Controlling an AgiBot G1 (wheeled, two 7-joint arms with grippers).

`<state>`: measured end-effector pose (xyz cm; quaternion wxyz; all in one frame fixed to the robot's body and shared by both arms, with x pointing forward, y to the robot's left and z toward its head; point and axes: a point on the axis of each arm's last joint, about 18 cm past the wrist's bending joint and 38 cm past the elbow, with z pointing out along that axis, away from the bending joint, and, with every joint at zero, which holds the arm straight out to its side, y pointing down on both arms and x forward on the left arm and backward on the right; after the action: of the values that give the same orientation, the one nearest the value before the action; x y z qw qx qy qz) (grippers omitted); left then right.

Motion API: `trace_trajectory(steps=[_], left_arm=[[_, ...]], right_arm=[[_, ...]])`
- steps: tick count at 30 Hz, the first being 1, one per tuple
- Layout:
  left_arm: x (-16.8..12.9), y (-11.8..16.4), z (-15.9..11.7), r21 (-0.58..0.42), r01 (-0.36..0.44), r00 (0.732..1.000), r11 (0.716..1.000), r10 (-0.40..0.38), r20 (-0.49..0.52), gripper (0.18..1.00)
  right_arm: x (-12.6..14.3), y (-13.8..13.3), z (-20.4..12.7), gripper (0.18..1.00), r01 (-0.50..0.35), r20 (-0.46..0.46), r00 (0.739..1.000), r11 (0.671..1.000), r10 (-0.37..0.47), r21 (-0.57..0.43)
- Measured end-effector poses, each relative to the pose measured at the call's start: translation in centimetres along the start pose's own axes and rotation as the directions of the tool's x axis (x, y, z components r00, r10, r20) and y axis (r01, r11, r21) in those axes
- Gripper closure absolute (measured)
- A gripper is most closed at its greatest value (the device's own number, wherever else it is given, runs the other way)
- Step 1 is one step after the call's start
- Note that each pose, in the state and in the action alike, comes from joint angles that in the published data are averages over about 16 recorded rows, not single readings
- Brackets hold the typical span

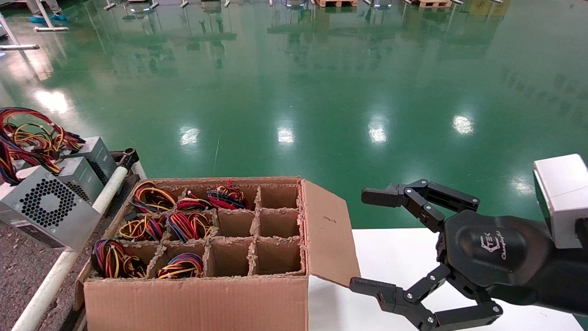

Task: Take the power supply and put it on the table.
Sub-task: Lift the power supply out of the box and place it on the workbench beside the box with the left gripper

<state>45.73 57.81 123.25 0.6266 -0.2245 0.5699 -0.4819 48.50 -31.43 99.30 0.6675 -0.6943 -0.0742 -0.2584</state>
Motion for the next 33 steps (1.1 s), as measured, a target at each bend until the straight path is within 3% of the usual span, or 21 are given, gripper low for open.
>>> trace_trajectory(steps=[17,33], left_arm=[[-1.7,1.5,3.4,-0.036,0.007,0.989,0.999,-0.002,0.147,0.992],[-0.6,3.8,5.8,-0.067,0.020,0.990,0.998,-0.010,0.138,0.992]], right_arm=[[0.0,0.0,0.0,0.179,0.000,0.000,1.000,1.000,0.000,0.000],[0.0,0.0,0.0,0.179,0.000,0.000,1.000,1.000,0.000,0.000]])
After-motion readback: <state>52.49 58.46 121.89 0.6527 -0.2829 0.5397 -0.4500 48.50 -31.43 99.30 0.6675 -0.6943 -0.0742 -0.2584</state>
